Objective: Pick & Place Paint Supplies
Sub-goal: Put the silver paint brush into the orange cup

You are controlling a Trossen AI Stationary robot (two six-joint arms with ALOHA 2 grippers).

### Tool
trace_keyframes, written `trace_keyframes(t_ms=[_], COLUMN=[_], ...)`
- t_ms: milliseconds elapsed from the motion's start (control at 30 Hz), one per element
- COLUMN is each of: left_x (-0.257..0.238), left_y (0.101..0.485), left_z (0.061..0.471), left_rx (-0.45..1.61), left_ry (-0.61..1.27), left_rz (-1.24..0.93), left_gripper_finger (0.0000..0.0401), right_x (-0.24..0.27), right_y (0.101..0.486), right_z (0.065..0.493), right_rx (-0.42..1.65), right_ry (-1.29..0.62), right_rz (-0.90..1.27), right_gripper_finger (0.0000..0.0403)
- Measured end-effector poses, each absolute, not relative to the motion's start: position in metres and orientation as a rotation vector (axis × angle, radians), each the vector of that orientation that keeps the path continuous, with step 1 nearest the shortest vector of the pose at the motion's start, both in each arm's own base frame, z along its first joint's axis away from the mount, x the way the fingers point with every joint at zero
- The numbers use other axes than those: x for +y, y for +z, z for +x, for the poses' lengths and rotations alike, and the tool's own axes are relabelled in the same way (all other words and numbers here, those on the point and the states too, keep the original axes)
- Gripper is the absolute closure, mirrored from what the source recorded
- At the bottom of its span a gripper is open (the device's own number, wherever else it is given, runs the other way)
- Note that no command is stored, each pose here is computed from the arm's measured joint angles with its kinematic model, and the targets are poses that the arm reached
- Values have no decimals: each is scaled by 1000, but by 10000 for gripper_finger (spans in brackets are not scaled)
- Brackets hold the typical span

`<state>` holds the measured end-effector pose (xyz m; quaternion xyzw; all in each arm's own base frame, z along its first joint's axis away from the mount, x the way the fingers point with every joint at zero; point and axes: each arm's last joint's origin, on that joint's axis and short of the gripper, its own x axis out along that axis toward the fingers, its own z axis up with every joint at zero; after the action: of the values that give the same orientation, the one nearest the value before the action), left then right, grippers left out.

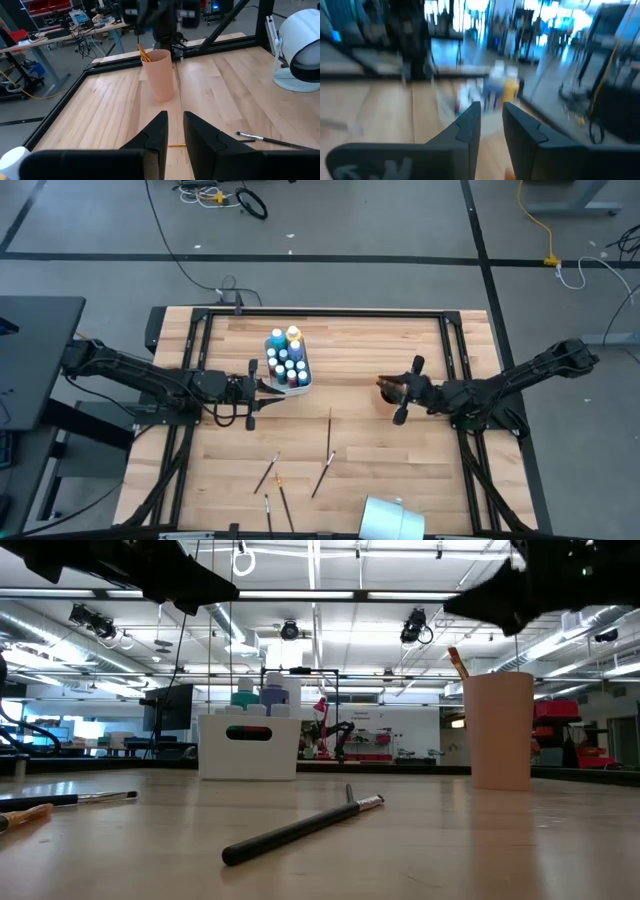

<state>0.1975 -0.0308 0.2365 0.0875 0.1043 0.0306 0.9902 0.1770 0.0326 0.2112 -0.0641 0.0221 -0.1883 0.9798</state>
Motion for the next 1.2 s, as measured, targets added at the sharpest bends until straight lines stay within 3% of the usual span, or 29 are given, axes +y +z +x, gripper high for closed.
trace_keyframes(t_ms=[300, 667, 833, 1033, 1200], left_x=[-31, -31, -32, -42, -51], left_y=[236, 237, 238, 247, 250], left_z=[197, 198, 199, 213, 231], left_rx=[208, 202, 200, 214, 349], left_ry=[65, 82, 87, 92, 108], left_rz=[136, -27, -116, -51, -67], left_gripper_finger=[333, 333, 333, 333, 333], right_x=[34, 35, 38, 39, 41], right_y=[237, 242, 257, 265, 262], right_z=[175, 176, 181, 193, 204], right_rx=[-196, -223, -272, -180, -128], right_ry=[-323, -306, -173, -115, -116], right_rz=[-162, -158, -163, -101, -140], right_gripper_finger=[310, 286, 286, 286, 286])
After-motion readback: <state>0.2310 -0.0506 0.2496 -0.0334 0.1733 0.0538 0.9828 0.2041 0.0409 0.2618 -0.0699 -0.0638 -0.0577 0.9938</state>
